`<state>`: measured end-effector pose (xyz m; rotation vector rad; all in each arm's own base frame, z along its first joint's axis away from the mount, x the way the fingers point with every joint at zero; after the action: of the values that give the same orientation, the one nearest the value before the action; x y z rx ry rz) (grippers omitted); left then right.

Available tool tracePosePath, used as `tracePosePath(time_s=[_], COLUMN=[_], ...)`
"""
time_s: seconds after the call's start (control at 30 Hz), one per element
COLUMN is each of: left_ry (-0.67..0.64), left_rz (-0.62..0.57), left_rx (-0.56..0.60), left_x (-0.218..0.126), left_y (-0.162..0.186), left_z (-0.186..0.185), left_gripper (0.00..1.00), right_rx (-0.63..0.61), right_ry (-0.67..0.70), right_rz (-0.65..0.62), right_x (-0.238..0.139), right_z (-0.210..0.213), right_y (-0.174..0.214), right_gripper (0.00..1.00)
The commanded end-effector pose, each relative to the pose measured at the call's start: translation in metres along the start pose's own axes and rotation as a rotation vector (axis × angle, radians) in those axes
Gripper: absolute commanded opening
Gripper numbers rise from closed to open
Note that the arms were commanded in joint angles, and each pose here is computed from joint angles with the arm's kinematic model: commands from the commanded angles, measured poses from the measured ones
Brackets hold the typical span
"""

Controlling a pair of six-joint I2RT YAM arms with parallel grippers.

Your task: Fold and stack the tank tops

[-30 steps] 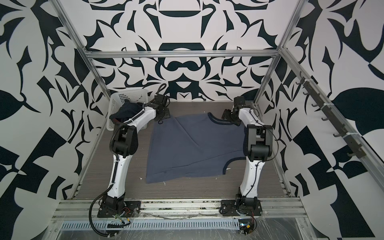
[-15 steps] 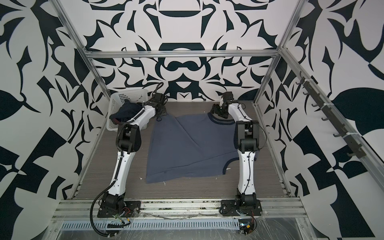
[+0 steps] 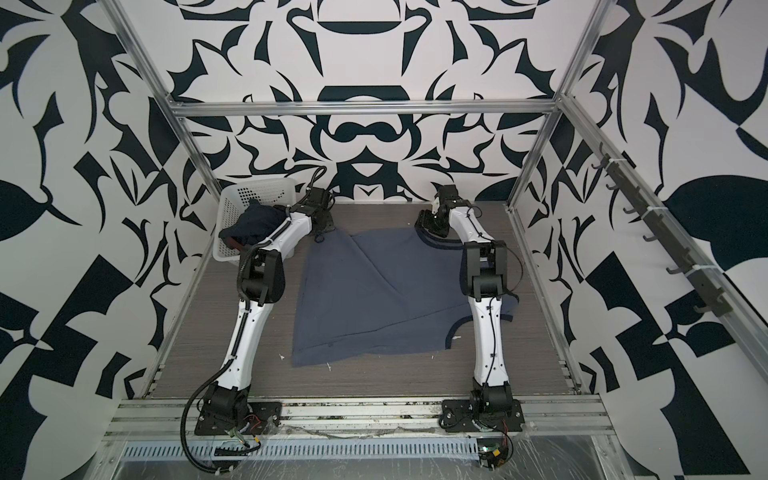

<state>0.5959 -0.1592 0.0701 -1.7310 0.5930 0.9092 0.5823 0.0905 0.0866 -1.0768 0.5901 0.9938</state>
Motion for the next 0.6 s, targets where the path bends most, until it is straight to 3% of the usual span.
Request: tracePosePath(time_s=[0.0, 0.23, 0.5, 0.57], left_ry=[-0.004, 0.008, 0.000, -0.002], left_rz=[0.040, 0.024, -0.047, -0.084], left_rx=[0.002, 0.009, 0.017, 0.018], left_x=[0.012, 0.007, -0.019, -0.029], left_y=[0.009, 0.004, -0.011, -0.018], left_z=[0.005, 0.004, 0.007, 0.009], left_gripper=[0.42, 0.26, 0.03, 0.00], right_rx=[-0.045, -0.058, -0.077, -0.080], right_ry=[-0.044, -0.074, -0.018, 0.013], right_rz=[-0.023, 0.000, -0.051, -0.072], right_x=[-0.010, -0.001, -0.019, -0.026], right_z=[0.021, 0.031, 0.031, 0.028], right_y=[-0.012, -0.013, -0.026, -0.031], right_gripper=[0.66, 0.45, 0.01, 0.00])
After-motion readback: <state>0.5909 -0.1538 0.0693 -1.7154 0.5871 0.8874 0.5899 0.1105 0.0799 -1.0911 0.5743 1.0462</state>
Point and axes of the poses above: each gripper's point midway between its finger pads, its own x axis out along the fingers, its own z axis along the line the jaws close on, y = z × x, the point moved 4 cm from there along -x, back along the fingers, and after that the axes turned 6 degrees about -x, right-handed, at the moved point
